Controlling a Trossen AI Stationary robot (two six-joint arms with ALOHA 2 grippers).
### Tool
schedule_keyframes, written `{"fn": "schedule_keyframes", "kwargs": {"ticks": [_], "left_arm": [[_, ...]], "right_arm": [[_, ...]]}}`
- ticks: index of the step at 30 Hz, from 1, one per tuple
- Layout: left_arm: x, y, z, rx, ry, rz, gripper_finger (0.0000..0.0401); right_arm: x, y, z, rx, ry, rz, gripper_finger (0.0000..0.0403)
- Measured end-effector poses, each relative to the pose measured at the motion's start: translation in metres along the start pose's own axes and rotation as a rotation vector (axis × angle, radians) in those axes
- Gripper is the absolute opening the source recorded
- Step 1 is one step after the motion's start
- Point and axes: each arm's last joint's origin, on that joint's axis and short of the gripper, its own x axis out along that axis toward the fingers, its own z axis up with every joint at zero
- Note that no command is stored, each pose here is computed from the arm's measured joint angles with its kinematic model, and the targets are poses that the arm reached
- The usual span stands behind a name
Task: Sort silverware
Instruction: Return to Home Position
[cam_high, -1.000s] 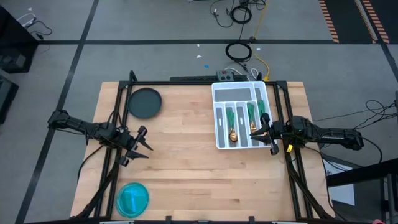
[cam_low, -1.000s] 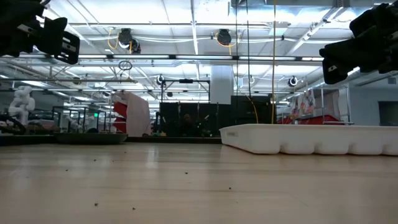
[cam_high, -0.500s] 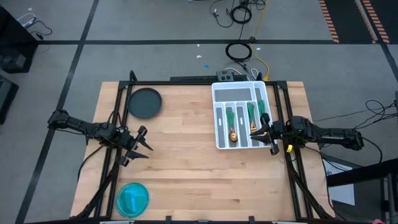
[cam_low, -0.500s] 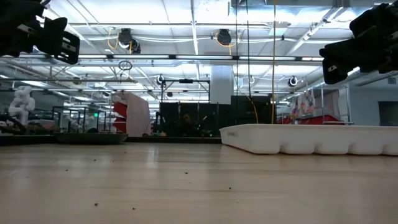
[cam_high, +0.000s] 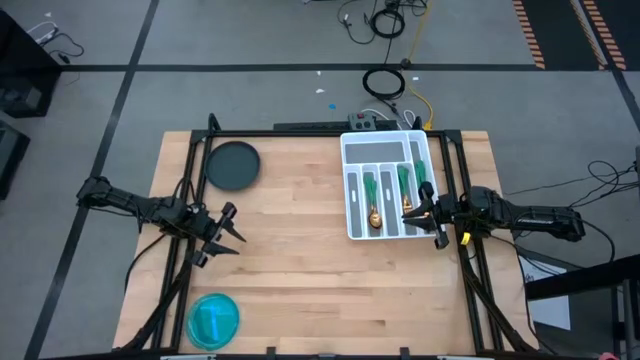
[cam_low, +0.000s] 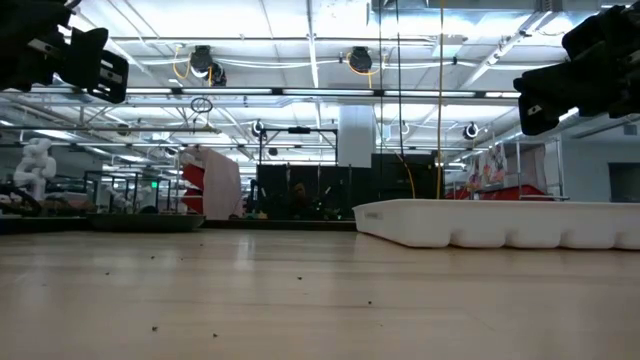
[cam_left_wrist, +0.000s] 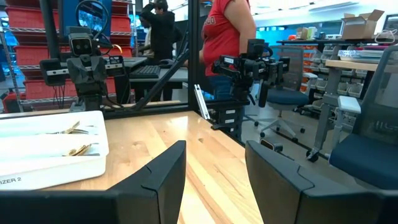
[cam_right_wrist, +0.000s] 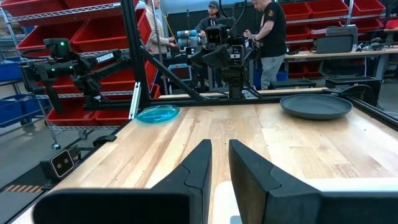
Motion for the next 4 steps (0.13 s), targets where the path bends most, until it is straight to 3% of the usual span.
{"fn": "schedule_keyframes", "kwargs": {"ticks": [4], "left_arm": [[0.0, 0.0, -0.0001, 0.0, 0.0, 0.0, 0.0173]], "right_arm": [[0.0, 0.0, 0.0, 0.0, 0.0, 0.0, 0.0047]]}}
